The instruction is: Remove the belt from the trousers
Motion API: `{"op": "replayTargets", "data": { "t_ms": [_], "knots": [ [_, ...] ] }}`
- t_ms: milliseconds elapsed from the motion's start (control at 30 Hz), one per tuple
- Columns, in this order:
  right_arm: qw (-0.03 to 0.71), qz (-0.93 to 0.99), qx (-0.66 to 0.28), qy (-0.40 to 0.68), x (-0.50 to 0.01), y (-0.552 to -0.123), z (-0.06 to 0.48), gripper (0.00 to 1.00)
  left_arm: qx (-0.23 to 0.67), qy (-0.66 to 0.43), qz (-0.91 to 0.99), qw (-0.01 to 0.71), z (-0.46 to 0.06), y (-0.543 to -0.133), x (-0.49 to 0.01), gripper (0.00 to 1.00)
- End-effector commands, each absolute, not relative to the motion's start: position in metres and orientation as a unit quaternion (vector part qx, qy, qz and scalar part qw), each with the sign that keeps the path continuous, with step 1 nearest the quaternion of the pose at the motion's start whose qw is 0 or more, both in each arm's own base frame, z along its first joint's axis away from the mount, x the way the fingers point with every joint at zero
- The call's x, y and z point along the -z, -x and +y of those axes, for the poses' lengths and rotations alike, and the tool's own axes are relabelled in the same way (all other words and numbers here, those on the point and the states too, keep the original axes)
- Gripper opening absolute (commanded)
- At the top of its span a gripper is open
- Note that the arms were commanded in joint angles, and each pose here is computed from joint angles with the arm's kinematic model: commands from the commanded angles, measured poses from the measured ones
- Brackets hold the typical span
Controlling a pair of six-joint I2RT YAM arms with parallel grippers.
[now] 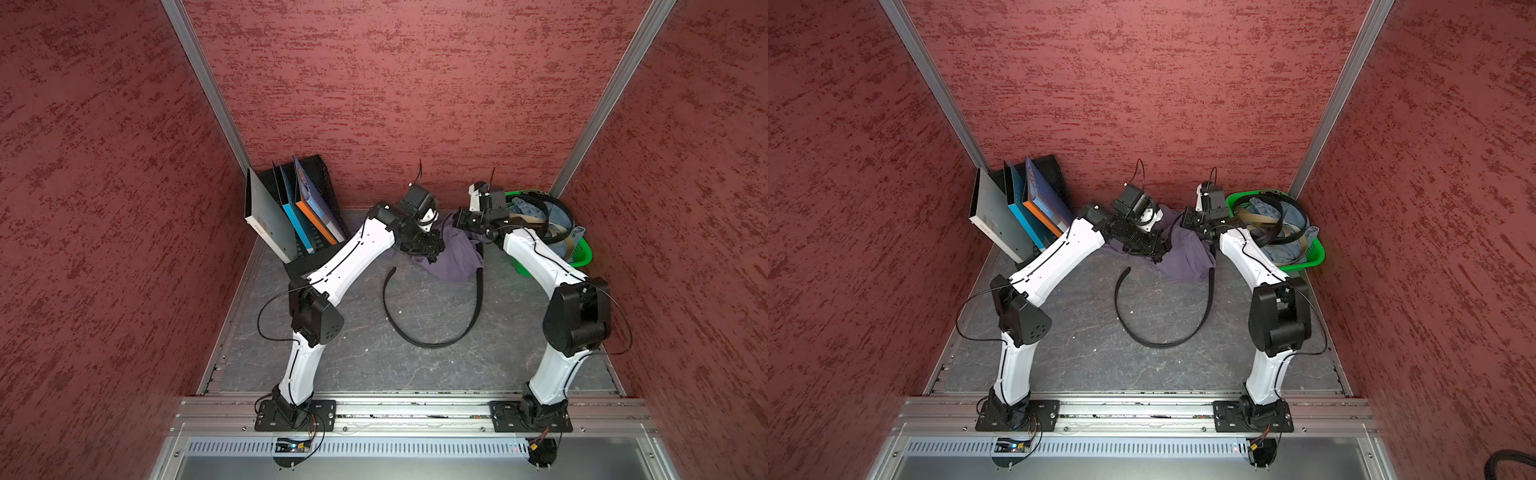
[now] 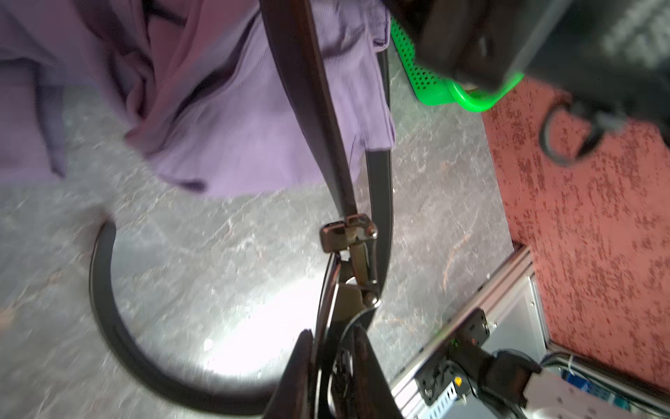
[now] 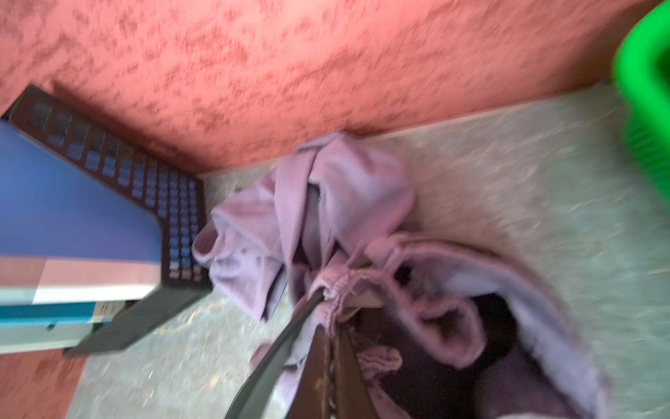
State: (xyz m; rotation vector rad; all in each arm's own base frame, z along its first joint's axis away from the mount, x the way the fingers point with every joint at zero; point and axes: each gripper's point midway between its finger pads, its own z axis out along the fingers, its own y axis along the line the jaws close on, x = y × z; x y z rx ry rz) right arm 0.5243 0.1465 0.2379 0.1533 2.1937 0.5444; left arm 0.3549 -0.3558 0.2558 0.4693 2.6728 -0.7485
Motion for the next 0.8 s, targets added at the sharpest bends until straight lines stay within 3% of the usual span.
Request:
{"op": "replayTargets", "data": {
  "t_ms": [0,200,433,767],
  "knots": [
    [0.483,0.853,-0.18,-0.084,-0.28,-0.542,0.127,0.0,0.264,-0.18,0.93,0.184,-0.322,-0.316,-0.317,0.0],
    [0.469,0.867,-0.123,-0.115,-0.263,-0.554,0.108,0.0,0.279,-0.118,0.919,0.251,-0.249,-0.28,-0.398,0.0],
    [0.446,0.882,-0.071,-0.138,-0.242,-0.56,0.09,0.0,0.269,-0.021,0.875,0.401,-0.152,-0.233,-0.488,0.0],
    [0.389,0.9,0.027,-0.193,-0.211,-0.549,0.049,0.0,0.004,0.242,0.825,0.511,0.021,-0.181,-0.483,0.0]
  ]
}}
